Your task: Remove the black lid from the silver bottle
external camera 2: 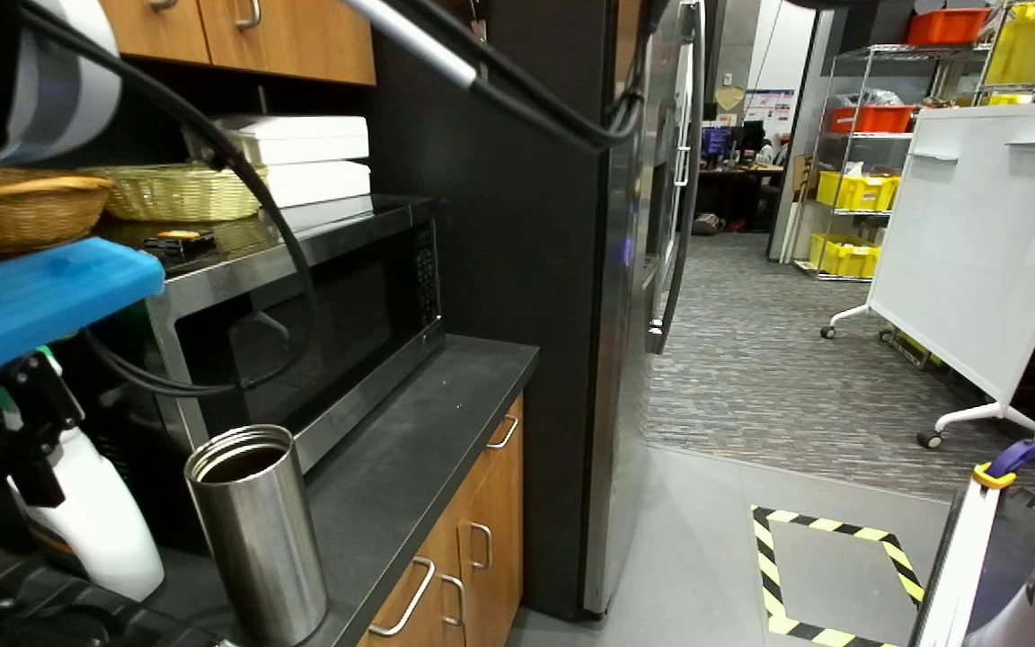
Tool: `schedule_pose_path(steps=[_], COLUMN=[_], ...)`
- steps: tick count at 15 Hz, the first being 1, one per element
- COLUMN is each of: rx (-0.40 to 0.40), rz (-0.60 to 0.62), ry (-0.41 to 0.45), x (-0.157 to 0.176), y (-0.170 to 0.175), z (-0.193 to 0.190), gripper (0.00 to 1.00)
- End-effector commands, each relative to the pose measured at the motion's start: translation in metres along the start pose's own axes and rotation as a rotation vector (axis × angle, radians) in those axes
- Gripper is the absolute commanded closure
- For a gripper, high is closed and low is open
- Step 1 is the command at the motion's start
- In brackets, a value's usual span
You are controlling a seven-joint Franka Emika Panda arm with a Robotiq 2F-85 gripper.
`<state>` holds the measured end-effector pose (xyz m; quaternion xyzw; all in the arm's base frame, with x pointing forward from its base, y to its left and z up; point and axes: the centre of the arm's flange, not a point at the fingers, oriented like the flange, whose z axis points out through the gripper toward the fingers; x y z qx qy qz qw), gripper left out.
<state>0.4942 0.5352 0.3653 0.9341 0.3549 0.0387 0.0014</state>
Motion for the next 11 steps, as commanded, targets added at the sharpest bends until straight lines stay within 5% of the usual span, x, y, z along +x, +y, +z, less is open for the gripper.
schedule_pose_path(steps=[1, 11], rx=[-0.041, -0.090], rz=[0.022, 0.195], ry=[-0.004, -0.062], x=[-0.029, -0.137], y=[0.008, 0.071], z=[-0.037, -0.098], gripper=[0.00, 0.00])
